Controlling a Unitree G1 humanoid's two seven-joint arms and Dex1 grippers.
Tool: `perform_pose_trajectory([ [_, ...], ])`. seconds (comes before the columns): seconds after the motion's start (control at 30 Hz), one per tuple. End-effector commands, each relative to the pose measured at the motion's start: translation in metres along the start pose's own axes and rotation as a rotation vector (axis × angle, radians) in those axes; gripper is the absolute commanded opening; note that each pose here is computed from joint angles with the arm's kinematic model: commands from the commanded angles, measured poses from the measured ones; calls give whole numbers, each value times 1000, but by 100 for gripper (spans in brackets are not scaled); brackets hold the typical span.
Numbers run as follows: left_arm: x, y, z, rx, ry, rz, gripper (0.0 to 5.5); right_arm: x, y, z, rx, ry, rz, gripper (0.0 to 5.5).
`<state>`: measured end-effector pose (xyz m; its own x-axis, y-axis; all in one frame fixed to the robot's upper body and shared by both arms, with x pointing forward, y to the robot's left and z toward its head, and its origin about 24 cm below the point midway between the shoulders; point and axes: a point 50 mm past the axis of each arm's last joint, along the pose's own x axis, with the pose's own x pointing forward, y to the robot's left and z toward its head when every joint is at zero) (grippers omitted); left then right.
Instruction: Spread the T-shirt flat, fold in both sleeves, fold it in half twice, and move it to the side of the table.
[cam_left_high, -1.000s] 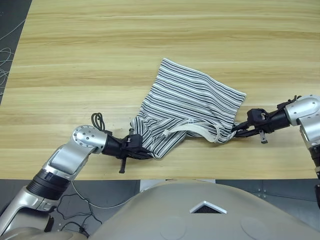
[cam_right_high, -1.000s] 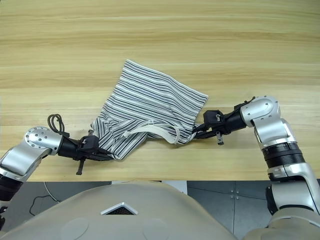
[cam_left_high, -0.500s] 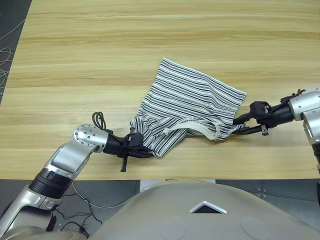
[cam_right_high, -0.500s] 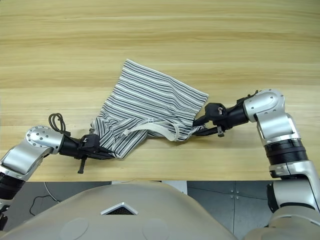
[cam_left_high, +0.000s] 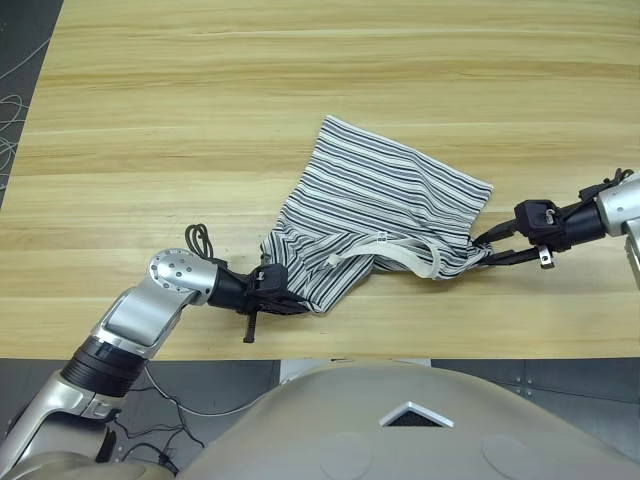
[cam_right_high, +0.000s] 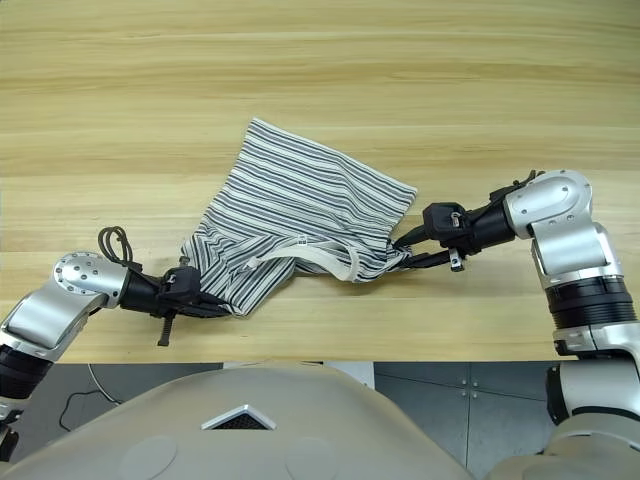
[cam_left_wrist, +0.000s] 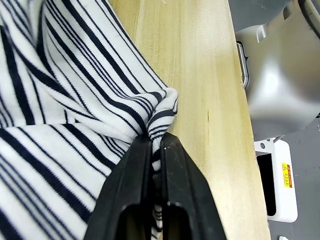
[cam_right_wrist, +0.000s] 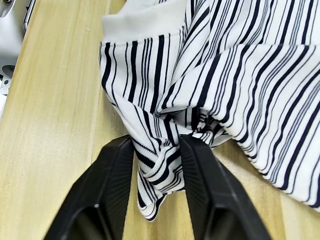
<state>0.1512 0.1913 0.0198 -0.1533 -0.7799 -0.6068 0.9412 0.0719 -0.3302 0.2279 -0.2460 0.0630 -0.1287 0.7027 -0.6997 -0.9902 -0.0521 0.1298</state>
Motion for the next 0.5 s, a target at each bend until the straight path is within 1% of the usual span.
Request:
perform_pose_trajectory([
  [0.03,1,3,-12,-44,74,65,10,-3,1,0,3,-2,-10,92],
  [0.07,1,3,-12,-43,74,66,10,-2,1,0,3,-9,-11,79],
  [0.17,0,4,-13,-47,75,68,10,-6,-2,3,-6,-24,-30,13],
  [0.37,0,3,-13,-51,72,65,10,-8,-2,5,-4,-41,-31,13],
  [0.43,0,0,-15,-62,71,56,10,-9,4,6,5,-62,4,13],
  [0.5,-4,-10,-13,-77,57,2,10,-10,21,9,55,-116,81,13],
])
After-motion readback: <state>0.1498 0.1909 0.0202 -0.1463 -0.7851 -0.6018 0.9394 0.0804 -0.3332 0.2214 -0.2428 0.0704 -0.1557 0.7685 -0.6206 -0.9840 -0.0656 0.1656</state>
